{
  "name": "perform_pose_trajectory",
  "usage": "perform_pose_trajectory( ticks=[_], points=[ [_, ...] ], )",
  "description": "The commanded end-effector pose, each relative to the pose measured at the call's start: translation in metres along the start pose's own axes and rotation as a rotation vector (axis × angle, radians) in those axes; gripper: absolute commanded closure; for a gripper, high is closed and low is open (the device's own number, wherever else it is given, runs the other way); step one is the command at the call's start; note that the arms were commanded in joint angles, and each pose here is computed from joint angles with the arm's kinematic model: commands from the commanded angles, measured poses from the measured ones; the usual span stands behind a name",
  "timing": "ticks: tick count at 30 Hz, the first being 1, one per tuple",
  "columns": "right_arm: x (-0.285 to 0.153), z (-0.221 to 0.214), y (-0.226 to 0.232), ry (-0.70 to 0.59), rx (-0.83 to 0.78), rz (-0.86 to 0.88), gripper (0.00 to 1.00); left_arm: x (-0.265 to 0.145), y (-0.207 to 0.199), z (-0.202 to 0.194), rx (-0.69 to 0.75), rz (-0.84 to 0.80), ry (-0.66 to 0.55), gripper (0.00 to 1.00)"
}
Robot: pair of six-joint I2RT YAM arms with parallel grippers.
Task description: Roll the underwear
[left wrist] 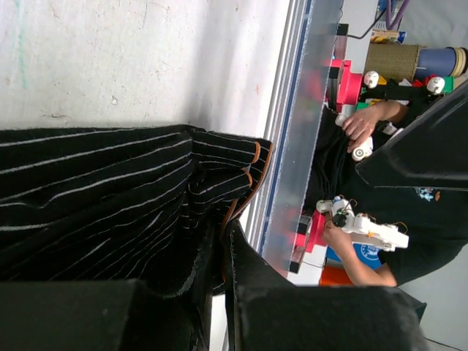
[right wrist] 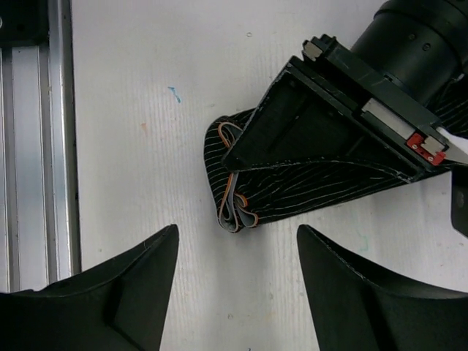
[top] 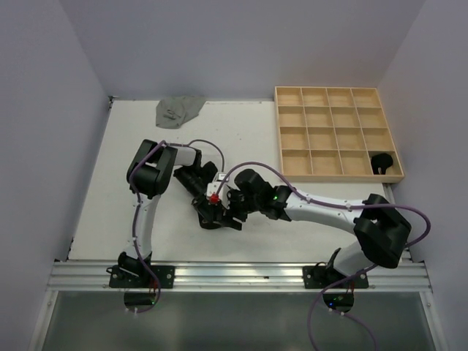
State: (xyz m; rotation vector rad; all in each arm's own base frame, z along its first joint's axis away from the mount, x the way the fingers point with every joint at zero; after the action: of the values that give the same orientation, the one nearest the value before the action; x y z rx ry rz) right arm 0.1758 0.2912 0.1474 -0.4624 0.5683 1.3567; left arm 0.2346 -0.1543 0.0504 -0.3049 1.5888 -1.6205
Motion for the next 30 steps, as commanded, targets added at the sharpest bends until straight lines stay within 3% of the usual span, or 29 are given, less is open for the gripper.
perform_pose_trajectory(
  ticks=[1, 11, 17, 20, 21, 23, 24, 27, 30],
  points=[
    [0.013, 0.007, 0.01, -0.033, -0.015, 0.052, 0.3, 0.008, 0.033, -0.017, 0.074, 0.044, 0.085, 1.0],
    [0.049, 0.003, 0.001, -0.045, -0.051, 0.014, 0.27, 0.004, 0.032, -0.013, 0.087, 0.065, 0.091, 0.95],
    [0.065, -0.009, -0.002, -0.003, -0.061, 0.034, 0.32, 0.004, 0.034, -0.014, 0.082, 0.061, 0.087, 0.94],
    [0.076, -0.021, 0.0, 0.029, -0.039, 0.063, 0.46, 0.003, 0.034, -0.012, 0.086, 0.062, 0.077, 0.94],
    [0.078, -0.023, 0.0, 0.034, -0.032, 0.066, 0.58, 0.002, 0.034, -0.012, 0.087, 0.061, 0.073, 0.94],
    [0.083, -0.027, 0.002, 0.046, -0.015, 0.079, 0.71, -0.001, 0.033, -0.011, 0.102, 0.066, 0.061, 0.96],
    [0.084, -0.029, 0.001, 0.052, -0.009, 0.077, 0.8, -0.002, 0.032, -0.01, 0.11, 0.068, 0.053, 0.94],
    [0.087, -0.031, 0.002, 0.066, 0.01, 0.089, 0.95, -0.013, 0.022, -0.002, 0.168, 0.083, -0.01, 0.84],
    [0.091, -0.032, 0.002, 0.08, 0.036, 0.116, 1.0, -0.033, 0.008, 0.011, 0.236, 0.113, -0.107, 0.74]
  ],
)
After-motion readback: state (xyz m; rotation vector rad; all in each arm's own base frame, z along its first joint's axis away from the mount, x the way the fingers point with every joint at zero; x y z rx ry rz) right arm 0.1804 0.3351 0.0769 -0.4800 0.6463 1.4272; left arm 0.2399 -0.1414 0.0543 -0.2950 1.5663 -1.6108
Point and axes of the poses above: each gripper's point midway between its finger pads, its own x axis out along the fingers, its own y axis along the line the jaws close on, z = x × y, the point moved 8 cm from there along -x, back along the fingers, and after that the axes turned 5 degrees about x, right-handed, at the moved point
